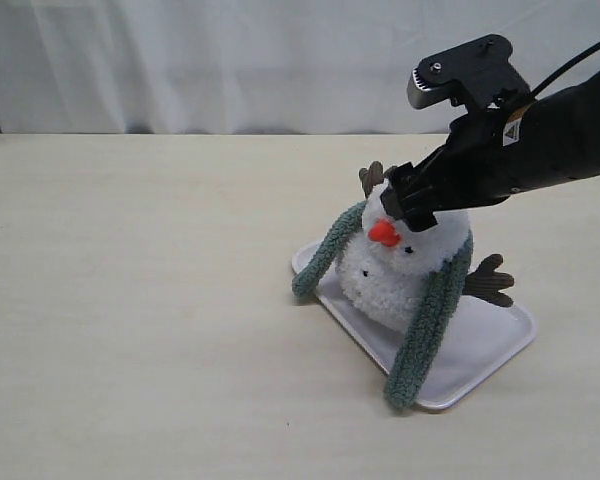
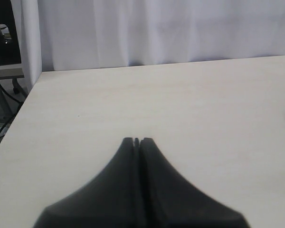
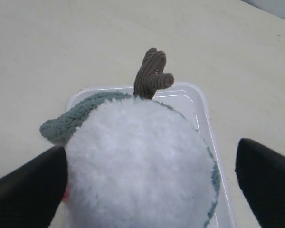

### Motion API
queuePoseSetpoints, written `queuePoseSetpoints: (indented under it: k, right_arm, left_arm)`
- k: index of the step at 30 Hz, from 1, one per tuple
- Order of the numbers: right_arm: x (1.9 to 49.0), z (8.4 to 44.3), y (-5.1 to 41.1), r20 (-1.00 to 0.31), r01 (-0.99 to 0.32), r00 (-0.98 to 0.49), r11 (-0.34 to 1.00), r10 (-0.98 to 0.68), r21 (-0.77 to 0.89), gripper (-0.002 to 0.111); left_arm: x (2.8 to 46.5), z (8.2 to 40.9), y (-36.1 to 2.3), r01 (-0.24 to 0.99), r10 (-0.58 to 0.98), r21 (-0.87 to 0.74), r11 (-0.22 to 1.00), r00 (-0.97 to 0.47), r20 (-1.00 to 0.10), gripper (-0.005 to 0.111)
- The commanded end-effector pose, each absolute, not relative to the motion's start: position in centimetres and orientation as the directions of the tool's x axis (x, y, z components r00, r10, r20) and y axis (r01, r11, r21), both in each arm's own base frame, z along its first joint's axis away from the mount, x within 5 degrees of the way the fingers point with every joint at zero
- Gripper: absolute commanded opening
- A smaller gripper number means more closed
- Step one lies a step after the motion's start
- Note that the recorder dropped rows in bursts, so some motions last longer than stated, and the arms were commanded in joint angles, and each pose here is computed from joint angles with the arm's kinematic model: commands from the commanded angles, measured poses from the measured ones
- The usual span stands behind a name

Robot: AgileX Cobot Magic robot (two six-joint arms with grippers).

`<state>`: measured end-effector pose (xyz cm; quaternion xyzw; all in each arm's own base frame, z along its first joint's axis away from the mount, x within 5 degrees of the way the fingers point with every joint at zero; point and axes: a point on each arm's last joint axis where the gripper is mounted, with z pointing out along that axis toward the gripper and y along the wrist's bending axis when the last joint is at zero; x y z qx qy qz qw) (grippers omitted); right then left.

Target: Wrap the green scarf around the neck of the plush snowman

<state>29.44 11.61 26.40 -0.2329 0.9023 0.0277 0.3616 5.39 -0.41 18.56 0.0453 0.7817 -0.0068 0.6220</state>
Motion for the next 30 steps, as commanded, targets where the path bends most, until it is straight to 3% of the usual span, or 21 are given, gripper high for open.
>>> queuePoseSetpoints:
  k: [1, 21, 30]
  right_arm:
    - [29.5, 26.6, 11.7, -0.668, -0.442, -0.630, 0.890, -0.395, -0.110, 0.106]
    - [29.3, 26.4, 11.8, -0.658, -0.444, -0.651, 0.893, -0.379, -0.074, 0.109]
    - [30.7, 22.6, 12.4, -0.569, -0.486, -0.690, 0.869, -0.447, -0.094, 0.109]
  left_arm:
    - [5.4, 18.5, -0.4, 0.079, 0.058, 0.042, 0.996, -0.216, -0.975, 0.000]
    - [5.4, 18.5, -0.4, 0.079, 0.058, 0.042, 0.996, -0.216, -0.975, 0.000]
    - [5.4, 18.5, -0.4, 0.079, 0.056, 0.040, 0.996, -0.216, -0.975, 0.000]
